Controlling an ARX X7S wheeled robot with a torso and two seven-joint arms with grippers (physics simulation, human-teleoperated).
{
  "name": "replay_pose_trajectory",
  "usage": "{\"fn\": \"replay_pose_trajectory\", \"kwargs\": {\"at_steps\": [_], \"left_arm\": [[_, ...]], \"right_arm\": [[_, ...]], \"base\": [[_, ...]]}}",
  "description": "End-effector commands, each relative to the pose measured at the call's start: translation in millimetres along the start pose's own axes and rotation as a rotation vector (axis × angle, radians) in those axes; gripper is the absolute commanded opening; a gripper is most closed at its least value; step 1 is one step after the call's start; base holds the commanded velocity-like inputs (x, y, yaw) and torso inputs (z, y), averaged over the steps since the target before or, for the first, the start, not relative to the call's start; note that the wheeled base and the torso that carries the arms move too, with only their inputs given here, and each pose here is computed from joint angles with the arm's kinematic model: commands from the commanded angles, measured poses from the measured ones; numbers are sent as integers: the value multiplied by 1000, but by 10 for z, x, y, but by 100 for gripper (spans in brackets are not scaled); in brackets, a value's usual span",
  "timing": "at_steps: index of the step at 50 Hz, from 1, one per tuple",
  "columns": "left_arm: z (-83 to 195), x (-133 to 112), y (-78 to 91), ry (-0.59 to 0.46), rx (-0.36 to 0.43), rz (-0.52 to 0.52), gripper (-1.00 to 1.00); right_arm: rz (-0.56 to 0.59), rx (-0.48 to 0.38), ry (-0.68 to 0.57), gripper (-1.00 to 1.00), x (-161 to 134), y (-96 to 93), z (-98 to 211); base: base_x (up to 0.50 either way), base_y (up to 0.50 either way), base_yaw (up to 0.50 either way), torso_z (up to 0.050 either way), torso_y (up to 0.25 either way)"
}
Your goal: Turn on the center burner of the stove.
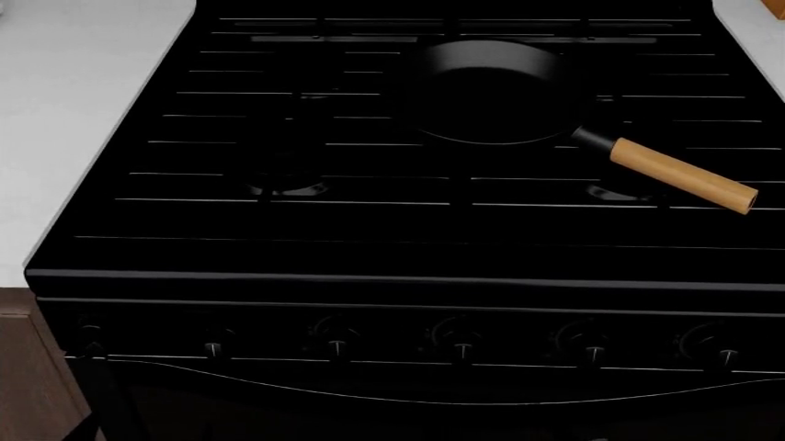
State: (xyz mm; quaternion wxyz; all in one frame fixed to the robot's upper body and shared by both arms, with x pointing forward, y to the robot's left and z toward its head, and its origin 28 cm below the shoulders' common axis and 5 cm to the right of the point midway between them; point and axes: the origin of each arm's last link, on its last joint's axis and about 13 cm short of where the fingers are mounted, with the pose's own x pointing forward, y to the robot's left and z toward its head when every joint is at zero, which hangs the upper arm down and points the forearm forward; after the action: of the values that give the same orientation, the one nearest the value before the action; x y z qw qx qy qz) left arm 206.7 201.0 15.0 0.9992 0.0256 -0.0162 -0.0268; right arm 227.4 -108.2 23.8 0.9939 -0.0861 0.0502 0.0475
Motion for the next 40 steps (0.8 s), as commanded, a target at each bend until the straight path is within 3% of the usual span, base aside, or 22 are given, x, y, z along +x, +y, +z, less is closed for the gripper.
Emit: {"fn": "replay_pose_trajectory", "kwargs": {"at_steps": [1,17,18,20,40], "left_arm": [[-4,30,14,5,-24,26,100],[-6,31,-3,21,-31,17,100],[-14,32,-5,21,-21,22,100],[-21,38,-4,22,-19,23,100],[-31,49,-3,34,1,34,100]], "right_arm": [[-34,-3,-1,100,-107,-169,27],[-87,-15,-2,100,-94,-337,66],[-118,2,15,100,-56,-446,32],[-123,22,16,100,-39,-467,17],[-171,30,39,100,149,-547,-112]], "base": [[0,0,0,0,0],[0,0,0,0,0],[0,0,0,0,0],[0,0,0,0,0],[0,0,0,0,0]]}}
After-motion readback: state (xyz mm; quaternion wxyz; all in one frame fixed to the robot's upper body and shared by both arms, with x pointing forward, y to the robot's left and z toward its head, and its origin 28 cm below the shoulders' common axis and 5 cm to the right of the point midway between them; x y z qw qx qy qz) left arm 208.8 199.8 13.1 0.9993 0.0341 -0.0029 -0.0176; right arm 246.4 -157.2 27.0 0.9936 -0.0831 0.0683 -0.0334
